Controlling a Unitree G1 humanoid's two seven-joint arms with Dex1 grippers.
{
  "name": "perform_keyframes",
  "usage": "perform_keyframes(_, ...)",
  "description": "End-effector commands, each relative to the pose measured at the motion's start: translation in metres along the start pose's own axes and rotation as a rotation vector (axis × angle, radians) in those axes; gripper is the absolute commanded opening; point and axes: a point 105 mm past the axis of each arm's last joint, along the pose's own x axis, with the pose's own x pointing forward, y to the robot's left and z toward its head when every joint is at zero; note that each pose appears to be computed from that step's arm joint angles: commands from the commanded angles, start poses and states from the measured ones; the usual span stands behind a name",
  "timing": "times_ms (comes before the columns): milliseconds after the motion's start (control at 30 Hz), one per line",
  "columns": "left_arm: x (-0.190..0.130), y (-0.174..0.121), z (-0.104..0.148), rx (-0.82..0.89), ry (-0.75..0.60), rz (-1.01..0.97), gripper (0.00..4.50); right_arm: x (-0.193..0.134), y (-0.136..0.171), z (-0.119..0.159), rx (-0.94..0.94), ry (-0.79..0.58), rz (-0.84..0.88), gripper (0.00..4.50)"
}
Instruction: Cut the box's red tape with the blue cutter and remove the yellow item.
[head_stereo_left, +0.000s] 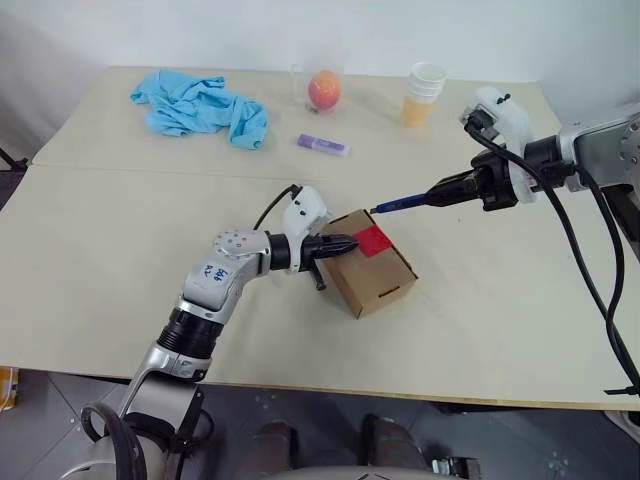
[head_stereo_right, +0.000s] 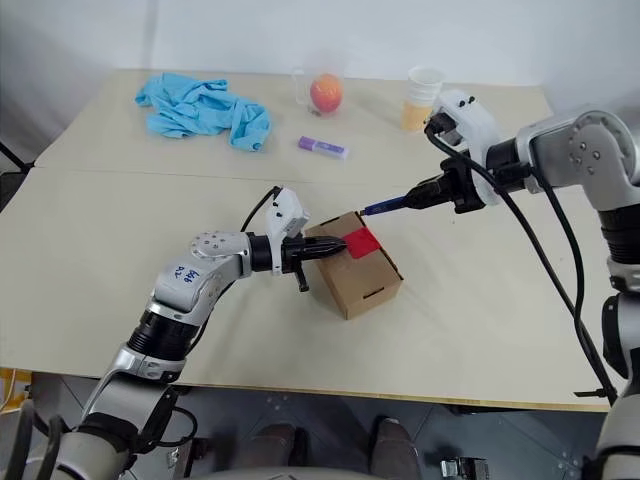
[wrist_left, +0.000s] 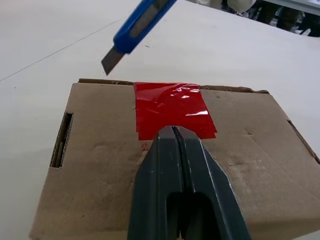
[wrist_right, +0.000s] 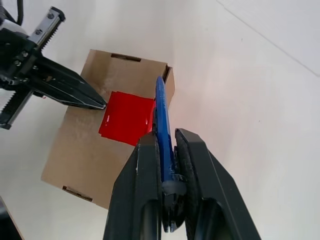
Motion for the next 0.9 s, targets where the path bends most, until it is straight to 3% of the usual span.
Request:
perform_keyframes(33, 0.0, -0.007, -0.008, -0.014, 0.033, -0.026, 0.0, -0.014, 0.002, 0.018, -0.031, -0.065, -0.004, 0.15)
perform_keyframes(900, 0.0, -0.017, -0.018, -0.068, 0.076, -0.024, 0.0, 0.0, 0.0, 0.002, -0.004, -0.026, 0.011, 0.15)
